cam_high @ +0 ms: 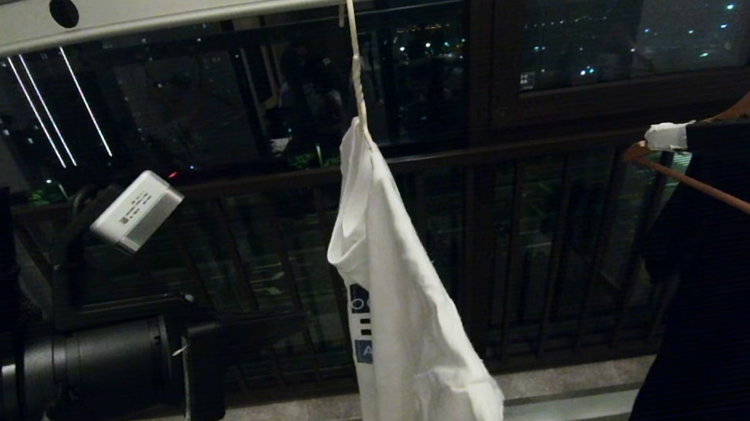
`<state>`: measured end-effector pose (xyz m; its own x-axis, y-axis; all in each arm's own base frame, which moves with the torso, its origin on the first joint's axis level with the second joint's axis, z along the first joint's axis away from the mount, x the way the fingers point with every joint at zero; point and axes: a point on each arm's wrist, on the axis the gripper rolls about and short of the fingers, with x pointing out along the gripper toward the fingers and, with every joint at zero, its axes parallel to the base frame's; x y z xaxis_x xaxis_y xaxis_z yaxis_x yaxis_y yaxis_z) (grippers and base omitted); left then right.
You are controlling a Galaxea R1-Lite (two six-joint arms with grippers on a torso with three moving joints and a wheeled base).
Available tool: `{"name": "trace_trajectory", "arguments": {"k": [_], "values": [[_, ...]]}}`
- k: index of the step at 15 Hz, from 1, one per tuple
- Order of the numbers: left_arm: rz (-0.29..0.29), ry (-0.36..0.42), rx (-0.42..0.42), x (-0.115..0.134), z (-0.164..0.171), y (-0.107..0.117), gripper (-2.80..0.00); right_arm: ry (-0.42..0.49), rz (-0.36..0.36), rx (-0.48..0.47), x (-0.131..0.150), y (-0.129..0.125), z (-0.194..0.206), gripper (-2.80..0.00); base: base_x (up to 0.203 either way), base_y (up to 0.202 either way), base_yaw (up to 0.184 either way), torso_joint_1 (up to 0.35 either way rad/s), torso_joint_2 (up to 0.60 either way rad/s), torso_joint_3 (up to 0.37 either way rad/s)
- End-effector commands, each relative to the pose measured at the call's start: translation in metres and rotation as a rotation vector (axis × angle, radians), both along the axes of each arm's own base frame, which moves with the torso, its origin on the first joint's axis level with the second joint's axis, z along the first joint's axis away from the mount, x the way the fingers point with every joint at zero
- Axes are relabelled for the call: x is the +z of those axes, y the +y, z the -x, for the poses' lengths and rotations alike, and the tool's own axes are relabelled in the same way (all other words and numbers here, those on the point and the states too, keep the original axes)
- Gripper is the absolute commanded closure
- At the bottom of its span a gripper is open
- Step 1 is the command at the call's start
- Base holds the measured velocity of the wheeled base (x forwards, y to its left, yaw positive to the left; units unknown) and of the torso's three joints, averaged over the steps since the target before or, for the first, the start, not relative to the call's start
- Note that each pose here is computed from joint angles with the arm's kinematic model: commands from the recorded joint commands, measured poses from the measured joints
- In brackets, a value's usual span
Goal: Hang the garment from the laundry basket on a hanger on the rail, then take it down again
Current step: Take the clothes off the clothes rack
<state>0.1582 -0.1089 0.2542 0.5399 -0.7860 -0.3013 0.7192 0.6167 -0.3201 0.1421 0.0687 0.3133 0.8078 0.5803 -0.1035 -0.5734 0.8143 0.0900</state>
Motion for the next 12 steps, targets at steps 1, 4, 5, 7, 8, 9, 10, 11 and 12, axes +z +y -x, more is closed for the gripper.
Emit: {"name": "trace_trajectory", "arguments": {"k": [1, 4, 5, 7, 8, 9, 10, 11, 12], "values": [[-0.005, 0.01, 0.0, -0.002, -0.004, -0.002, 0.0, 0.042, 0.018, 0.005, 0.005, -0.001, 0.004, 0.0, 0.0, 0.0, 0.0, 0.0, 0.0, 0.0], [-0.01, 0.02, -0.003, -0.004, -0.006, -0.004, 0.0, 0.114, 0.051, 0.007, 0.012, -0.007, 0.018, 0.0, 0.0, 0.0, 0.0, 0.0, 0.0, 0.0], [-0.008, 0.025, -0.016, -0.004, -0.005, -0.007, 0.0, 0.128, 0.058, 0.014, 0.014, -0.009, 0.024, 0.0, 0.0, 0.0, 0.0, 0.0, 0.0, 0.0], [-0.013, 0.051, -0.097, -0.008, 0.004, -0.022, 0.0, 0.184, 0.087, 0.046, 0.019, -0.012, 0.039, 0.0, 0.0, 0.0, 0.0, 0.0, 0.0, 0.0], [-0.024, 0.069, -0.119, -0.013, 0.006, -0.029, 0.0, 0.218, 0.104, 0.053, 0.019, -0.014, 0.044, 0.0, 0.0, 0.0, 0.0, 0.0, 0.0, 0.0], [-0.044, 0.086, -0.111, -0.019, 0.004, -0.034, 0.0, 0.264, 0.129, 0.06, 0.018, -0.015, 0.049, 0.0, 0.0, 0.0, 0.0, 0.0, 0.0, 0.0], [-0.049, 0.078, -0.082, -0.022, -0.001, -0.038, 0.0, 0.31, 0.156, 0.073, 0.016, -0.016, 0.053, 0.0, 0.0, 0.0, 0.0, 0.0, 0.0, 0.0], [-0.037, 0.064, -0.04, -0.022, -0.006, -0.041, 0.0, 0.329, 0.177, 0.099, 0.015, -0.014, 0.054, 0.0, 0.0, 0.0, 0.0, 0.0, 0.0, 0.0], [-0.024, 0.057, 0.002, -0.023, -0.011, -0.045, 0.0, 0.338, 0.194, 0.118, 0.014, -0.012, 0.055, 0.0, 0.0, 0.0, 0.0, 0.0, 0.0, 0.0]]}}
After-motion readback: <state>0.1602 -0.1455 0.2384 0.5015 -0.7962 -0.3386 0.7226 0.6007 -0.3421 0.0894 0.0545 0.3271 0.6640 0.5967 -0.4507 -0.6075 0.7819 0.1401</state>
